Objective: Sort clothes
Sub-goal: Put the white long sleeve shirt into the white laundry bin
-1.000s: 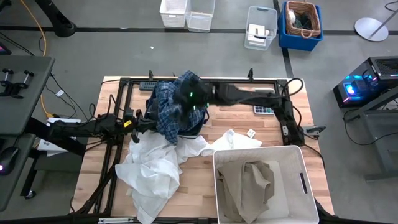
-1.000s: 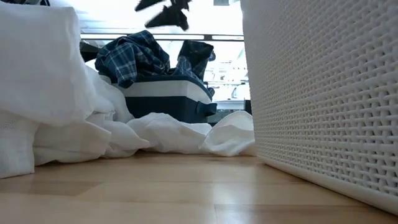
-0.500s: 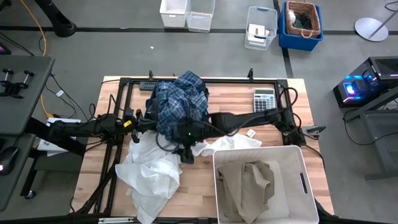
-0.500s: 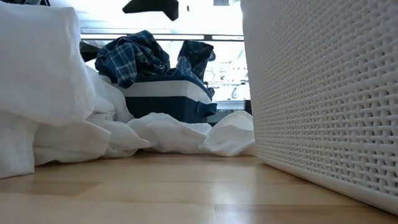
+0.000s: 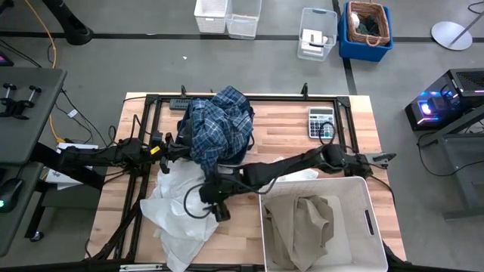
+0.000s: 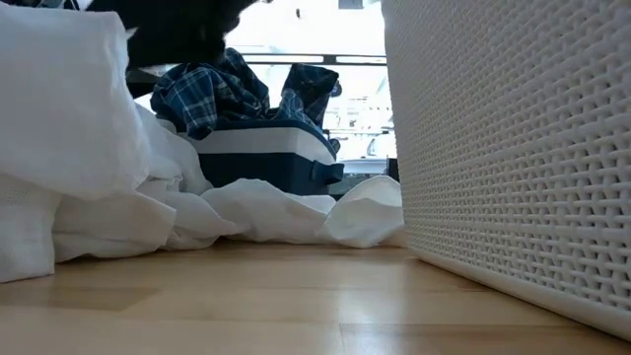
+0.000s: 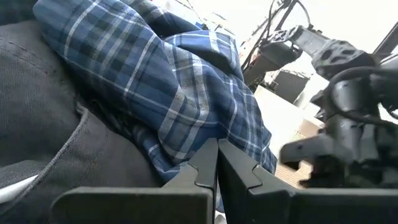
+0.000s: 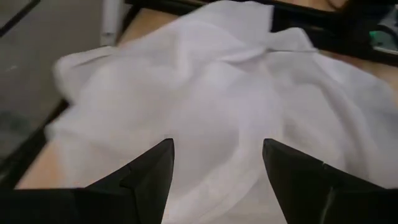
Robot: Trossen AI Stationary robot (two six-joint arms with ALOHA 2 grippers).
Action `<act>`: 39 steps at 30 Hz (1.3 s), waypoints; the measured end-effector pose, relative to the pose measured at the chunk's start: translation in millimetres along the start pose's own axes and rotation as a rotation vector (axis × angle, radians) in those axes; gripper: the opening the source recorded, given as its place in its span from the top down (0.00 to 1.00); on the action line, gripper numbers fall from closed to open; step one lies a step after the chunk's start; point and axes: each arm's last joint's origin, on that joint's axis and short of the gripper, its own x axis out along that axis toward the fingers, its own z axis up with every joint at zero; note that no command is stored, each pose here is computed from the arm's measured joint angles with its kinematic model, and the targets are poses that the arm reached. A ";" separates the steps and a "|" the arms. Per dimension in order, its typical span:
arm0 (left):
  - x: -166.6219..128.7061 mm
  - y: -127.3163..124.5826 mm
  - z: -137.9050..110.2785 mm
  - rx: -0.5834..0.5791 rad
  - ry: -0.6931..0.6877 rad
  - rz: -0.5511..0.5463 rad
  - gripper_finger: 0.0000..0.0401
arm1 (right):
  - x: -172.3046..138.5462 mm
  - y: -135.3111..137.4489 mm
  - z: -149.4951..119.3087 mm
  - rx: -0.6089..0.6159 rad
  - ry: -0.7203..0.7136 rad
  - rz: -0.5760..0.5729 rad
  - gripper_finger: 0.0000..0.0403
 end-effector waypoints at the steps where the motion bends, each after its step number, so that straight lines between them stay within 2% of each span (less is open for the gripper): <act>1: 0.0 0.0 0.0 0.000 0.000 0.000 1.00 | 4.4 -1.0 -1.5 0.001 -0.007 -0.006 0.40; 7: 0.0 0.0 0.0 0.000 0.000 0.000 1.00 | 40.6 -12.5 -28.4 -0.029 0.066 -0.103 0.40; 13: 0.0 0.0 0.0 0.000 0.000 0.000 1.00 | 74.1 -18.8 -68.5 0.039 0.227 -0.142 0.41; 15: 0.0 0.0 0.0 0.000 0.000 0.000 1.00 | 79.2 -18.8 -78.2 0.046 0.283 -0.164 0.49; 16: 0.0 0.0 0.0 0.000 0.000 0.000 1.00 | 80.3 -17.5 -81.3 0.052 0.308 -0.162 0.56; 19: 0.0 0.0 0.0 0.000 0.000 0.000 1.00 | 78.3 -15.4 -90.3 0.105 0.397 -0.104 0.88; 20: 0.0 0.0 0.0 0.000 0.000 0.000 1.00 | 77.8 -15.1 -91.7 0.123 0.410 -0.082 0.93; 23: 0.0 0.0 0.0 0.000 0.000 0.000 1.00 | 64.7 -16.1 -77.4 0.162 0.388 -0.065 0.97; 26: 0.0 0.0 0.0 0.000 0.000 0.000 1.00 | 44.8 -18.3 -48.2 0.187 0.335 -0.065 0.99; 28: 0.0 0.0 0.0 0.000 0.000 0.000 1.00 | 20.2 -23.3 -15.3 0.206 0.233 -0.065 0.99; 31: 0.0 0.0 0.0 0.000 -0.001 0.000 1.00 | -41.4 -28.9 37.0 0.217 0.002 -0.064 0.99; 35: 0.0 0.0 0.0 0.000 -0.001 0.000 1.00 | -178.4 -25.0 88.8 0.249 -0.320 -0.081 0.99; 39: 0.1 0.0 -0.1 0.000 0.000 0.000 1.00 | -285.2 -7.4 104.4 0.183 -0.519 -0.168 1.00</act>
